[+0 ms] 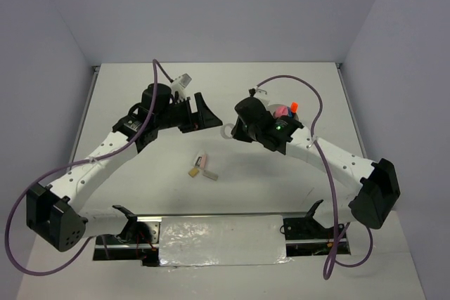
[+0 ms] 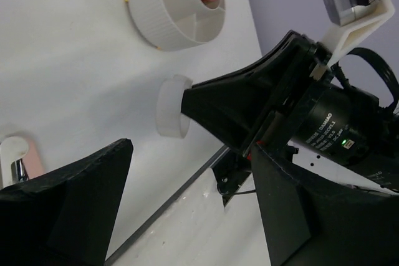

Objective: Sort the stationery into containers
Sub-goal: Pick up the stationery from the center of the board, then place the stationery in the storage box.

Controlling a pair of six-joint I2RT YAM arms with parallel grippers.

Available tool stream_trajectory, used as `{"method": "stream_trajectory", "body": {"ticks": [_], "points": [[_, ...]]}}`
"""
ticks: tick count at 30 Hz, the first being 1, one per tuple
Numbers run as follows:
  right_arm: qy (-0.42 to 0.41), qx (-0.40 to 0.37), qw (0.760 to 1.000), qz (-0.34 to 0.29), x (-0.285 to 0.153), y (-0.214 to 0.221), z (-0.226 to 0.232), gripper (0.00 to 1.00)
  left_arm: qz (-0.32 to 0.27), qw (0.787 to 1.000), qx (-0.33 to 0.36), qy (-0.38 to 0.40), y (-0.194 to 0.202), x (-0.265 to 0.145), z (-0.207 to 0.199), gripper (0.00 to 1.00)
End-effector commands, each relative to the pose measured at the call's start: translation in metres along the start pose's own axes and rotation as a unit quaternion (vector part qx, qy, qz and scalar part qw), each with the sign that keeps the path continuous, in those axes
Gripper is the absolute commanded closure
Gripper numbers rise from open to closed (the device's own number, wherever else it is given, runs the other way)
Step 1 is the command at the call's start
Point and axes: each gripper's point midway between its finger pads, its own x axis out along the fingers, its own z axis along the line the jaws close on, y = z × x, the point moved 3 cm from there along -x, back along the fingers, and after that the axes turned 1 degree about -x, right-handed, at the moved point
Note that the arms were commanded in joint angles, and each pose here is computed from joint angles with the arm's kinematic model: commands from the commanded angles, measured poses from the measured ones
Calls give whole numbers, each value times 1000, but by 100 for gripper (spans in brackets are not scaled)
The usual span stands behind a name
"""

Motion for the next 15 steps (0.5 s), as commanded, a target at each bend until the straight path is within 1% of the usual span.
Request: {"method": "stream_trajectory", "body": {"ticks": [1,2,3,4,7,13,15], "points": [[-10,-5,999,-34,-26,-23,16,94,-22,997,2,76,-15,1,-27,12],[-10,-7,999,-38,-29,-25,18,94,-18,997,-2,77,-14,3,-26,15],[-15,-7,999,-46,-34,-29,21,94,-15,997,-5,76,-13,6,-24,20],[-19,-7,999,-48,-36,-30,23,94,-12,997,-6,77,-12,8,-23,22],[-33,-8,998,-54,-43,-36,31,94,-4,997,-8,74,-9,12,-19,25],[-46,-9,997,-59,-51,-42,41,93,4,998,-9,62,-8,17,-13,25],[-51,-10,997,-62,-52,-44,43,93,4,998,-8,65,-8,19,-13,35]]}}
